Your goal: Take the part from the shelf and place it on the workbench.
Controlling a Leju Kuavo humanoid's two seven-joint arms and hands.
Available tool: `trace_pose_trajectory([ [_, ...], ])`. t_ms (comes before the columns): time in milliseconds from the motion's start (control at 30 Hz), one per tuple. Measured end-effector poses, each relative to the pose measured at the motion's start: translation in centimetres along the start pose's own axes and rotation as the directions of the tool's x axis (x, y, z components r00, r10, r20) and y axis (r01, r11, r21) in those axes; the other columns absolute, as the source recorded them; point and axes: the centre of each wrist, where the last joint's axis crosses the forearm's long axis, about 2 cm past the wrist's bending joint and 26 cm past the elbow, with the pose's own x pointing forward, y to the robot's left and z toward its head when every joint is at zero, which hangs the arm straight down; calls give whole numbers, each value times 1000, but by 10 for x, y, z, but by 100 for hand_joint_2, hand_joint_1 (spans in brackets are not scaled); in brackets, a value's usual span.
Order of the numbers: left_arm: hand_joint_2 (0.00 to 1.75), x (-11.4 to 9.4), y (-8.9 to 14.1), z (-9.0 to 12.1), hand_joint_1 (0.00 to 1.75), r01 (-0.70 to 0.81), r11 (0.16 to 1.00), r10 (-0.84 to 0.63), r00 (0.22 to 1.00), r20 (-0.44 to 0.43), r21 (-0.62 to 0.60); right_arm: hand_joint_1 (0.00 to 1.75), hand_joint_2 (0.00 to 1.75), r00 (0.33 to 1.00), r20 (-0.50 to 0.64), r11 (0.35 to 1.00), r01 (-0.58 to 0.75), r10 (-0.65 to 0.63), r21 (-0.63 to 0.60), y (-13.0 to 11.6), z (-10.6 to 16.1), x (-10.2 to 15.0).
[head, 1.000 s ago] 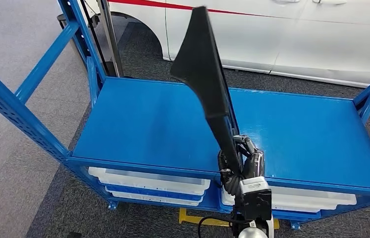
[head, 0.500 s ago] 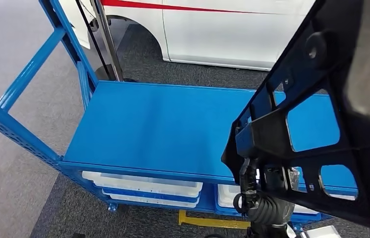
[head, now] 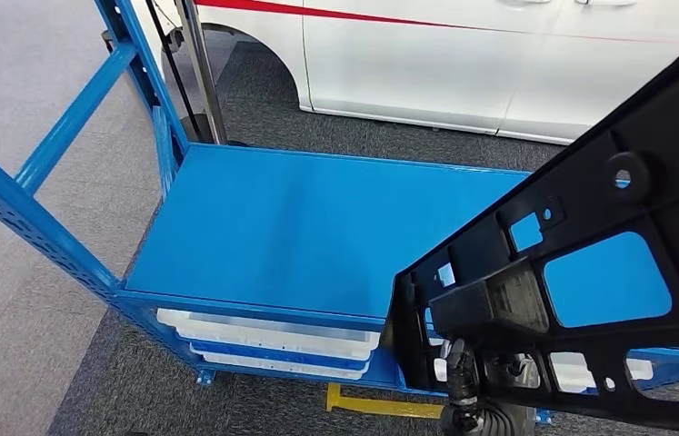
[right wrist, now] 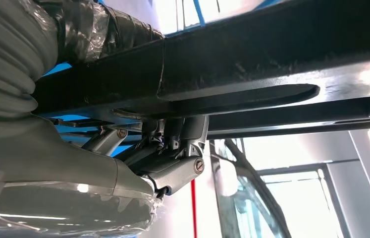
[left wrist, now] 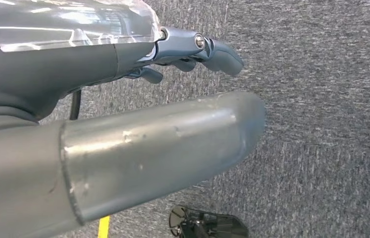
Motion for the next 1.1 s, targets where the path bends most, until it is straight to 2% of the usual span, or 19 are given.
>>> trace_pose_trajectory([
  [233, 0, 0, -5, 1, 0, -20, 1000, 20, 1000, -7, -6, 175, 175, 999, -46, 1000, 15, -15, -3, -6, 15, -1],
  [800, 0, 2, -6, 0, 0, -32, 999, 32, 999, -10, -10, 175, 175, 998, -61, 1000, 17, -19, -20, -7, 19, -1],
  [1100, 0, 1, -6, 0, 0, -40, 999, 40, 999, -21, -9, 175, 175, 997, -80, 999, 22, -24, -38, -15, 24, -1],
])
